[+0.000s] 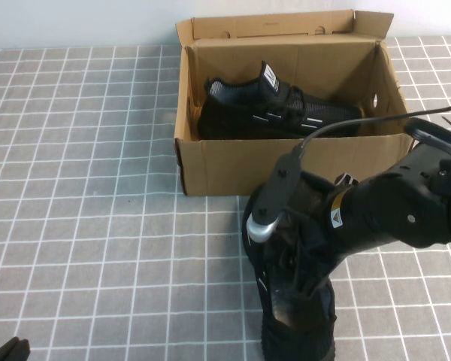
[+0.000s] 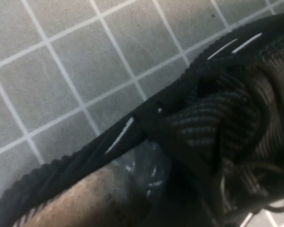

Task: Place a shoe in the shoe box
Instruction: Pick up the shoe from the table

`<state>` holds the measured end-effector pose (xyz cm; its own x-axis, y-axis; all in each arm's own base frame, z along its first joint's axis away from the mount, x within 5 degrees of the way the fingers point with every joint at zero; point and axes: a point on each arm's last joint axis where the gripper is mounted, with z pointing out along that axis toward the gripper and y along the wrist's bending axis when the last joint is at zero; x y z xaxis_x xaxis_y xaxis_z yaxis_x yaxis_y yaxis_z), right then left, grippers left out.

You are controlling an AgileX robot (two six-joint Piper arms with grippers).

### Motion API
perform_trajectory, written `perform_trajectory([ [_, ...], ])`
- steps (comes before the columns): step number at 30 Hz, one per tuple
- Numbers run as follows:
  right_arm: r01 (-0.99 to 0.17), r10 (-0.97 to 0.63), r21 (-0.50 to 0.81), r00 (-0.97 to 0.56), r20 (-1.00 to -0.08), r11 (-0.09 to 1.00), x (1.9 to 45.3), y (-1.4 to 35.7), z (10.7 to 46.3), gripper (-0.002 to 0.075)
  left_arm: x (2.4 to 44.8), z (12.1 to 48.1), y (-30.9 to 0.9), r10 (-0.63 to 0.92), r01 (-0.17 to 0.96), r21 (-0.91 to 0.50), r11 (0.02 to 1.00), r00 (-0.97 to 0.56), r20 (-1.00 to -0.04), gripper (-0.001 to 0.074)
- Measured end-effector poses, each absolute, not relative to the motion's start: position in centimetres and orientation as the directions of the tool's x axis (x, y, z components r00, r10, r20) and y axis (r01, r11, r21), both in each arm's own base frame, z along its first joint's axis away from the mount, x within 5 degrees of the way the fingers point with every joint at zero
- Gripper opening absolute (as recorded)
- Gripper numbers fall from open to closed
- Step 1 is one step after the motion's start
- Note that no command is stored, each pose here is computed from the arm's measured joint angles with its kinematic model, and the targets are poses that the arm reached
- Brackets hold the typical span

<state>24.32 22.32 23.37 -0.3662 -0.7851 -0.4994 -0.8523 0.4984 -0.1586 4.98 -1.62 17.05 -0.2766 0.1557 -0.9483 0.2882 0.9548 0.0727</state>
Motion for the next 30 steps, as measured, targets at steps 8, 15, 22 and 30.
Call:
perform_trajectory([
  [8,-0.854,-0.791,-0.161,-0.364,-0.492,0.494,24.6,22.7,22.6,0.0373,5.0,17.0,-1.6,0.156,0.288,0.073,0.955,-0.277,-0.948,-0.0001],
  [15,-0.853,-0.788,-0.157,-0.369,-0.494,0.498,24.6,22.7,22.5,0.0092,5.0,17.0,-1.6,0.156,0.288,0.073,0.955,-0.277,-0.948,-0.0001],
  [22,-0.821,-0.737,-0.101,-0.441,-0.512,0.562,24.2,22.5,23.3,0.0000,5.0,17.0,-1.6,0.156,0.288,0.073,0.955,-0.277,-0.948,-0.0001],
  [30,-0.817,-0.694,-0.071,-0.436,-0.573,0.572,22.0,20.9,29.9,-0.0003,5.0,17.0,-1.6,0.156,0.288,0.073,0.955,-0.277,-0.948,-0.0001],
])
